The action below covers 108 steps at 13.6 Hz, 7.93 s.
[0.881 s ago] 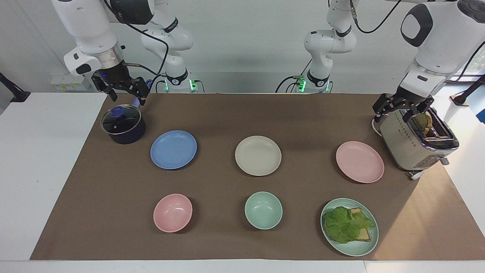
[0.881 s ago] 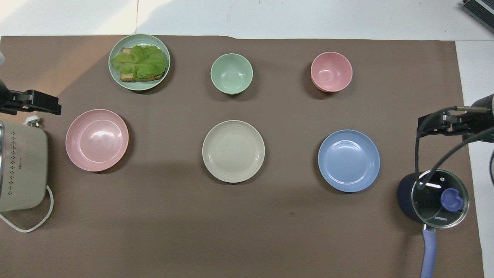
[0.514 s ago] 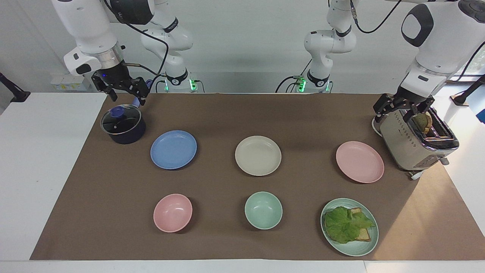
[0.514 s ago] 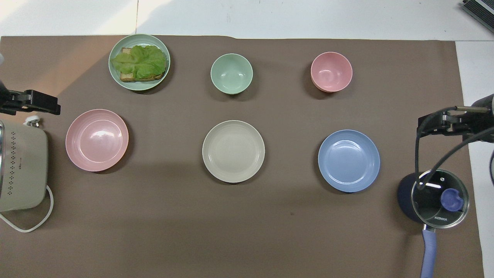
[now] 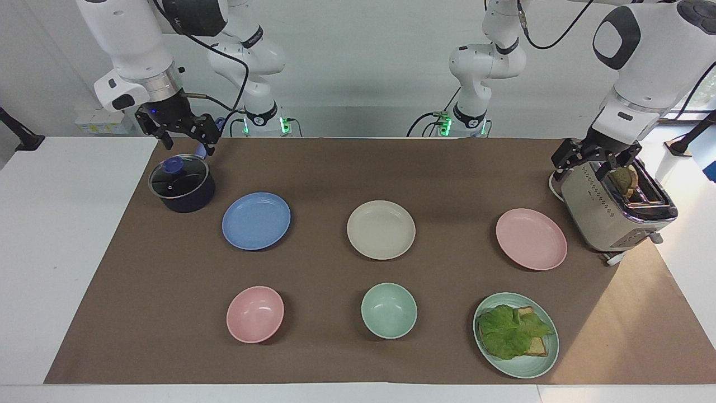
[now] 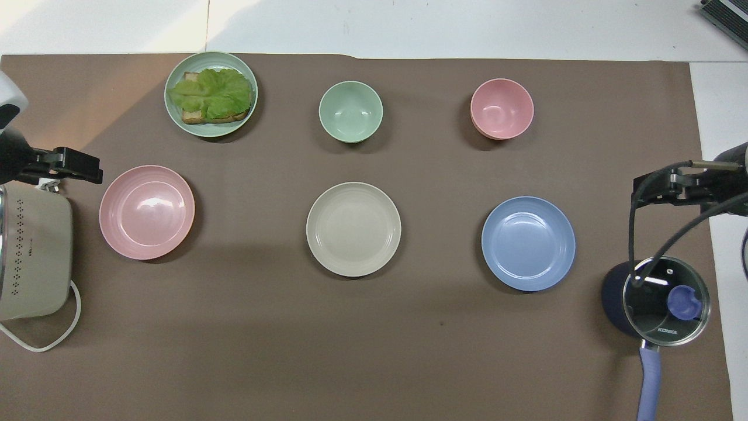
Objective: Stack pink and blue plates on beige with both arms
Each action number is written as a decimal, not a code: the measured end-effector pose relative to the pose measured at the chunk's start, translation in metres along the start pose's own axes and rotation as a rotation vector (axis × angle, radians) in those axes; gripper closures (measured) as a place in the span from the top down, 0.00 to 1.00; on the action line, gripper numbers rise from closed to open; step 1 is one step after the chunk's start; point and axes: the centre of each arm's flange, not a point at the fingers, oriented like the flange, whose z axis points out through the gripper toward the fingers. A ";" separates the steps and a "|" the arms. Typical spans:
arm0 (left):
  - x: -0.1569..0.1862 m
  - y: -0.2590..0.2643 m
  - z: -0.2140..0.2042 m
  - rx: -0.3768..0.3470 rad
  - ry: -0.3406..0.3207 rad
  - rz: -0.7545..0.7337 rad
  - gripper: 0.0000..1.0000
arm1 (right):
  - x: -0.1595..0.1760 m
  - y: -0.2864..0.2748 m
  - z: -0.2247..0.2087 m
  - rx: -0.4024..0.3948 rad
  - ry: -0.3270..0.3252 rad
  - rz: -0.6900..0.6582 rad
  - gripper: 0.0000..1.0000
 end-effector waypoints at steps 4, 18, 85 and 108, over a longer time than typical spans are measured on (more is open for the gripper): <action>-0.001 -0.026 0.058 0.002 0.002 -0.044 1.00 | 0.000 0.000 0.000 0.000 0.000 0.000 1.00; 0.014 -0.077 0.194 0.010 -0.057 -0.127 1.00 | 0.000 0.001 0.000 0.000 0.000 0.001 1.00; 0.036 0.042 0.037 0.002 0.021 0.016 1.00 | 0.003 0.019 0.002 0.001 -0.005 0.023 1.00; -0.001 0.021 -0.062 0.034 0.103 -0.001 1.00 | 0.014 0.032 0.046 0.013 0.042 -0.018 1.00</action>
